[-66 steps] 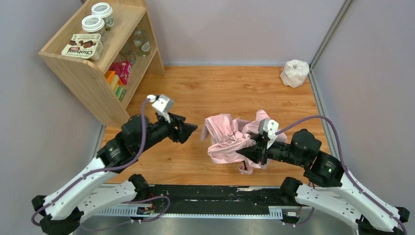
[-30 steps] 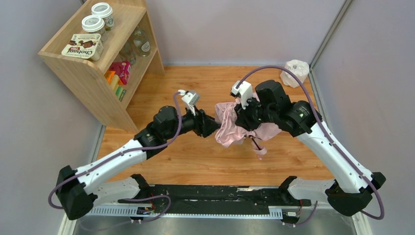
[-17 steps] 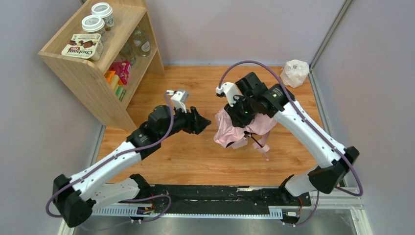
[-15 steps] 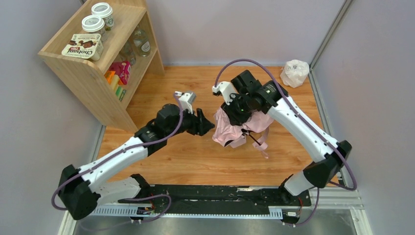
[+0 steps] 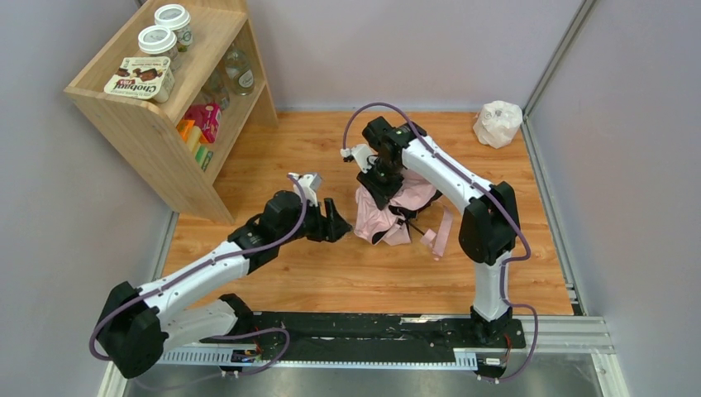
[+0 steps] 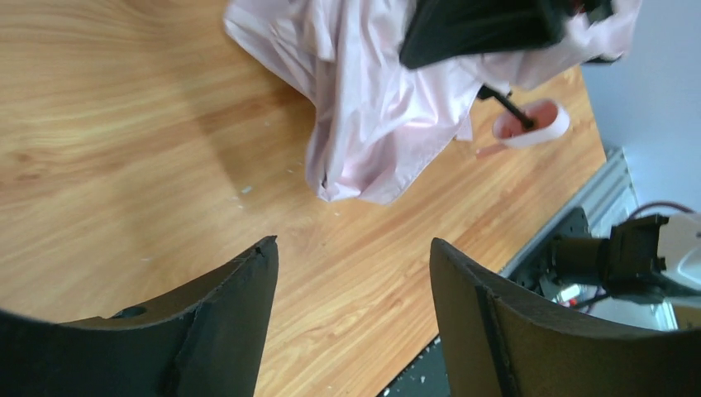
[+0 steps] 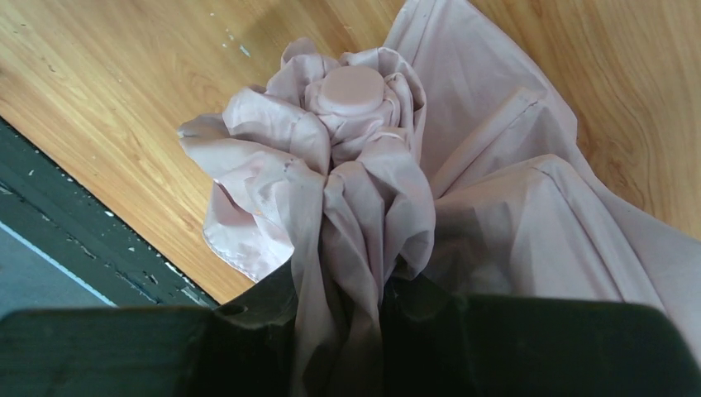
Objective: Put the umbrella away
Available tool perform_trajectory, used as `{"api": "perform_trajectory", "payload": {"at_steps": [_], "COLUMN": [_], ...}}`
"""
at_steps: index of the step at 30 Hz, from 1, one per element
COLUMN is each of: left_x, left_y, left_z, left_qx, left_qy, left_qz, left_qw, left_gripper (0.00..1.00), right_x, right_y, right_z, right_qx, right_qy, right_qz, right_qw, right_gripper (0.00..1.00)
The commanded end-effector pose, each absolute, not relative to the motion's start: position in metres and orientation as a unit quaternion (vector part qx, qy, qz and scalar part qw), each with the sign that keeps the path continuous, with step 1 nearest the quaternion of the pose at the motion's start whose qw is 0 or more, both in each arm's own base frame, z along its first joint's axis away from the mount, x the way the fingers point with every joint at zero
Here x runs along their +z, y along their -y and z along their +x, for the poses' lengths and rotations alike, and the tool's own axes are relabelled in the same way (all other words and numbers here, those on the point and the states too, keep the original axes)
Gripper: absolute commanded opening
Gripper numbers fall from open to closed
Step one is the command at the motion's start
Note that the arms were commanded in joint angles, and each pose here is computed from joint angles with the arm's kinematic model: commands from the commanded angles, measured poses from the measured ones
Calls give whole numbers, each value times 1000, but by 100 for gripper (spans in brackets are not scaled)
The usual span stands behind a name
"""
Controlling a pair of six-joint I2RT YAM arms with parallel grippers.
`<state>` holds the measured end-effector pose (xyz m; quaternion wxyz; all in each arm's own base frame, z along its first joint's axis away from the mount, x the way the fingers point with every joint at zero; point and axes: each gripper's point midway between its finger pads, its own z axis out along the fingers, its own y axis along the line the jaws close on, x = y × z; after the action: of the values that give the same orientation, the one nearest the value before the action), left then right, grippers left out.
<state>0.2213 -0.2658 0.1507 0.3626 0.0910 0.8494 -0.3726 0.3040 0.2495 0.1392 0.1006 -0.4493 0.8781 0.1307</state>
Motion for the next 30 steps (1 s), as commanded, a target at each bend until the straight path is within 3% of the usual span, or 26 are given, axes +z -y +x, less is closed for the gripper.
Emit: {"api": "perform_trajectory", "payload": {"at_steps": [1, 11, 12, 13, 15, 19, 20, 22, 30], "left_x": [174, 121, 115, 101, 82, 67, 70, 61, 28], "left_y": [244, 307, 306, 306, 304, 321, 325, 327, 311], "left_z": [240, 266, 273, 277, 286, 293, 294, 296, 337], "left_qx": [-367, -427, -413, -393, -366, -402, -421, -422, -330], "left_qy": [-831, -841, -847, -861, -876, -866, -857, -859, -898], "left_qz": [61, 86, 80, 79, 79, 79, 79, 71, 22], "left_qw": [415, 322, 326, 314, 303, 287, 286, 281, 290], "left_gripper": [76, 73, 68, 54, 43, 39, 21, 3, 0], "right_x": [151, 147, 151, 153, 162, 175, 175, 173, 152], "right_y": [-258, -267, -266, -265, -265, -266, -264, -262, -233], "right_z": [317, 307, 306, 304, 298, 293, 293, 293, 339], "right_qx": [130, 171, 173, 175, 188, 203, 200, 195, 56], "right_qy": [-869, -855, -853, -852, -848, -842, -842, -844, -868], "right_qz": [-456, -469, -470, -471, -474, -474, -474, -474, -436], "right_qw": [141, 142, 145, 146, 147, 160, 161, 158, 230], "right_gripper": [0, 0, 0, 0, 0, 0, 0, 0, 0]}}
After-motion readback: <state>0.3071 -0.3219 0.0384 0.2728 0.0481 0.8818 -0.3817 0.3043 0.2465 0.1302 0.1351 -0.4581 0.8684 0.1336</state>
